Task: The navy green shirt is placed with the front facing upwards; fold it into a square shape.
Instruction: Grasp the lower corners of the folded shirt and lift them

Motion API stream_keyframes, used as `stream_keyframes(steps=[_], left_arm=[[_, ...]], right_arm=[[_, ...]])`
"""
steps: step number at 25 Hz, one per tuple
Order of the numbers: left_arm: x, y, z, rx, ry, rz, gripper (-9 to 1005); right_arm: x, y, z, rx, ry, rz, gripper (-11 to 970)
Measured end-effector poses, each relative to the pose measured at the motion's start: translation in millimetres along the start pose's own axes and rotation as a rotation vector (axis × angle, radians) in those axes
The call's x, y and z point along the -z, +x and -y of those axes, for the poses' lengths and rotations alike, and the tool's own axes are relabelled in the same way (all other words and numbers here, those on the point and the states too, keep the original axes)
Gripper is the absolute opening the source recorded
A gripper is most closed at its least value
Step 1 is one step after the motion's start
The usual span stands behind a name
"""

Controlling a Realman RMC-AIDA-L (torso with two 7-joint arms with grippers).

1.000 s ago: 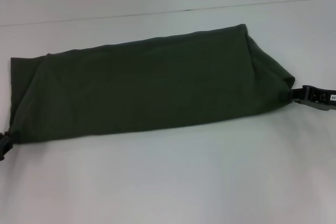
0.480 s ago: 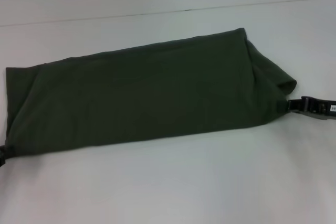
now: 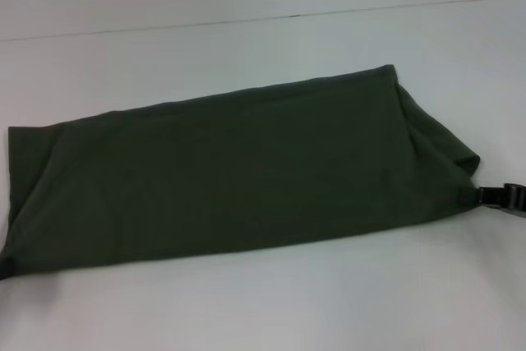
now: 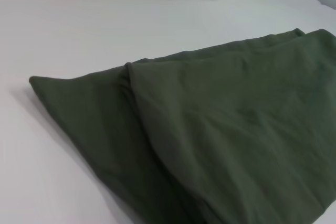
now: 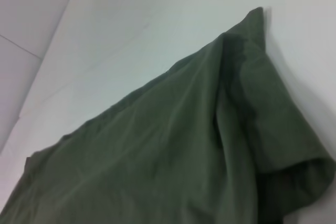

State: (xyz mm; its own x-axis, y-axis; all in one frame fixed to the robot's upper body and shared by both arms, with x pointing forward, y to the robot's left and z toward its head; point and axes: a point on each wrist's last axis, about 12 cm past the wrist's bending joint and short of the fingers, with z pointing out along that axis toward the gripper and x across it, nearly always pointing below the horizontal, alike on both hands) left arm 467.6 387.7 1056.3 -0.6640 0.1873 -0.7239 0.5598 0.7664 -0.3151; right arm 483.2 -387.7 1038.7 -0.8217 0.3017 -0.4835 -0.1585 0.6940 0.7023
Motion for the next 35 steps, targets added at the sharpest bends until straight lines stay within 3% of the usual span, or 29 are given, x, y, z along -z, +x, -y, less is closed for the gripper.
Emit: stream_keyframes(steps=[3, 11, 21, 35], left_arm=[[6, 4, 2.0, 0.001, 0.016, -0.009, 37], [21, 14, 8.8, 0.009, 0.066, -0.040, 37], [34, 25, 14.1, 0.039, 0.097, -0.076, 36], [32, 22, 11.6, 0.049, 0.084, -0.066, 46]], right_arm=[[16, 8, 4.5, -0.002, -0.008, -0.003, 13], [30, 23, 5.5, 0.003, -0.038, -0.056, 13], [33, 31, 7.2, 0.001, -0.030, -0.108, 12], [31, 24, 7.4, 0.004, -0.019, -0.094, 24]])
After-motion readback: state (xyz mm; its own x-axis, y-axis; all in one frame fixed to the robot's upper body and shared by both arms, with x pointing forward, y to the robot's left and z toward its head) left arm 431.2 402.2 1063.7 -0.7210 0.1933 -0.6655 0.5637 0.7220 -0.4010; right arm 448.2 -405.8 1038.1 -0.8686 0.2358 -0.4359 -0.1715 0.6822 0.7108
